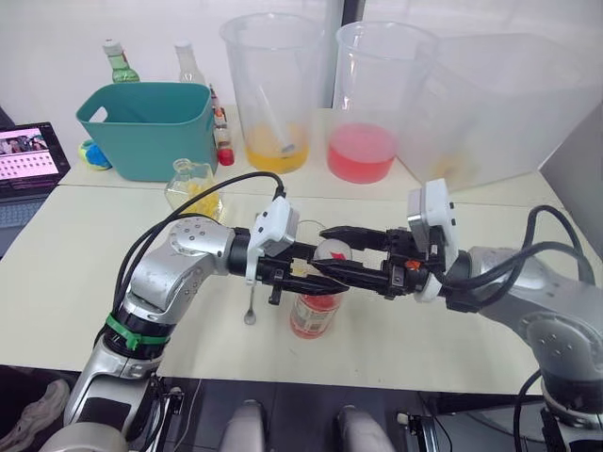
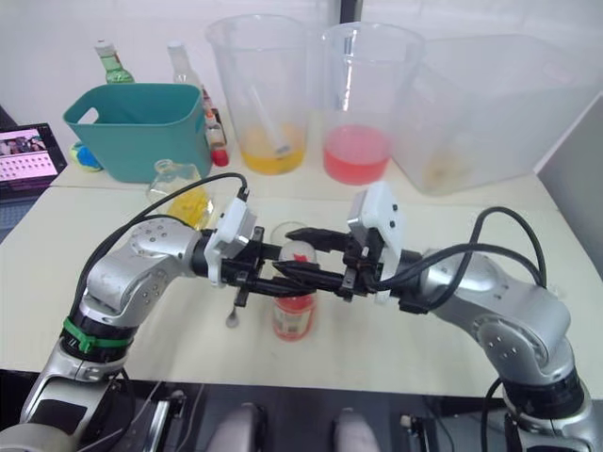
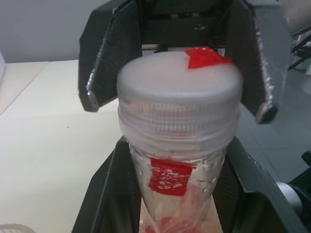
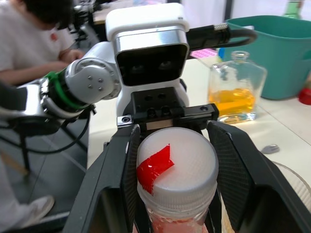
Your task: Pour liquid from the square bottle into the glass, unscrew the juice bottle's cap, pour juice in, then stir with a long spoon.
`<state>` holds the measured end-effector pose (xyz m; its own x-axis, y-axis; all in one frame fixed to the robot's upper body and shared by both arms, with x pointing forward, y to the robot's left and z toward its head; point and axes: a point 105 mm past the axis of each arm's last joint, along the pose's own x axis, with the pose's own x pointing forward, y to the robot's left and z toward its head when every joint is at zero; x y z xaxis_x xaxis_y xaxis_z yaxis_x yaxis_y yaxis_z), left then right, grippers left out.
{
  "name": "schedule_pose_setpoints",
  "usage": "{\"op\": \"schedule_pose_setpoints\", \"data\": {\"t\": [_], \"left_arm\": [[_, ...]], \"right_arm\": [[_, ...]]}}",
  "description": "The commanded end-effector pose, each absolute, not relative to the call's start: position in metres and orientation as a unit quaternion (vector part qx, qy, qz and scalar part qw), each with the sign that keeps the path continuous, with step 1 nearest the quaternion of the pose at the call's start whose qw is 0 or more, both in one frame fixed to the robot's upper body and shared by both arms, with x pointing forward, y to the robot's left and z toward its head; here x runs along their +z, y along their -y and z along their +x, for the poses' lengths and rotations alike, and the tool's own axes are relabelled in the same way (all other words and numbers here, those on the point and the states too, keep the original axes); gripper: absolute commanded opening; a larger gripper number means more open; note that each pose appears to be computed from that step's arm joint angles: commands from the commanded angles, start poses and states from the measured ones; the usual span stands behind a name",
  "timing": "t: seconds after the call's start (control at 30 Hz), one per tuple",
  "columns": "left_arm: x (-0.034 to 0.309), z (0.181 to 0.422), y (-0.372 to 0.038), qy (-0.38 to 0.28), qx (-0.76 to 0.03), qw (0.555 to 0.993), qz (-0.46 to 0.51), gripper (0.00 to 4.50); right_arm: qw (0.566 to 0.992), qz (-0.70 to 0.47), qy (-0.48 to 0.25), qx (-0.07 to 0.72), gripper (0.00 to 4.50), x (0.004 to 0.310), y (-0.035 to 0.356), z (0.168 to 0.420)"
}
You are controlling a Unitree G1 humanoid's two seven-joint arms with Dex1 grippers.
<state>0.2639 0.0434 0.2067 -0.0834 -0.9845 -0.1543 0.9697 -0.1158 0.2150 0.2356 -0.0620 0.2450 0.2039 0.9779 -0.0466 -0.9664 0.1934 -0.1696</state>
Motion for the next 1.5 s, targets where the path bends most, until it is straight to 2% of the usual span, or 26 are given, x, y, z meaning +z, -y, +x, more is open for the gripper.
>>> {"op": "schedule_pose_setpoints", "data": {"t": [0.03, 0.2, 0.47, 0.63, 0.67, 0.73, 0.83, 0.9, 0.93, 1.1, 1.27, 1.5], "left_arm": [[0.197, 0.265, -0.048, 0.013, -0.723, 0.676, 0.142, 1.4], [0.196, 0.262, -0.053, 0.008, -0.713, 0.686, 0.144, 1.4], [0.195, 0.261, -0.056, 0.008, -0.7, 0.698, 0.148, 1.4], [0.193, 0.261, -0.057, 0.006, -0.7, 0.698, 0.15, 1.4], [0.193, 0.261, -0.057, 0.006, -0.7, 0.698, 0.15, 1.4], [0.192, 0.262, -0.057, 0.006, -0.7, 0.698, 0.15, 1.4], [0.191, 0.261, -0.056, 0.006, -0.701, 0.697, 0.149, 1.4], [0.19, 0.262, -0.055, 0.007, -0.704, 0.695, 0.147, 1.4], [0.19, 0.263, -0.054, 0.01, -0.704, 0.696, 0.145, 1.4], [0.189, 0.268, -0.052, 0.011, -0.709, 0.691, 0.142, 1.4], [0.192, 0.272, -0.047, 0.013, -0.724, 0.675, 0.141, 1.4], [0.192, 0.274, -0.041, 0.015, -0.736, 0.663, 0.139, 1.4]], "right_arm": [[0.703, -0.121, 0.051, 0.699, 1.69, 0.25, 0.056, 0.228], [0.62, -0.164, 0.057, 0.765, 1.69, 0.254, 0.048, 0.23], [0.524, -0.196, 0.05, 0.827, 1.69, 0.256, 0.042, 0.235], [0.507, -0.181, 0.03, 0.842, 1.69, 0.257, 0.047, 0.233], [0.515, -0.178, 0.03, 0.838, 1.69, 0.26, 0.048, 0.235], [0.534, -0.174, 0.03, 0.827, 2.73, 0.264, 0.054, 0.236], [0.586, -0.173, 0.063, 0.789, 3.72, 0.273, 0.06, 0.241], [0.638, -0.166, 0.097, 0.745, 4.32, 0.281, 0.063, 0.244], [0.656, -0.163, 0.107, 0.729, 4.46, 0.283, 0.064, 0.242], [0.709, -0.129, 0.091, 0.687, 4.46, 0.274, 0.064, 0.221], [0.798, -0.082, 0.069, 0.594, 4.46, 0.26, 0.065, 0.224], [0.84, -0.067, 0.047, 0.536, 4.46, 0.246, 0.061, 0.226]]}}
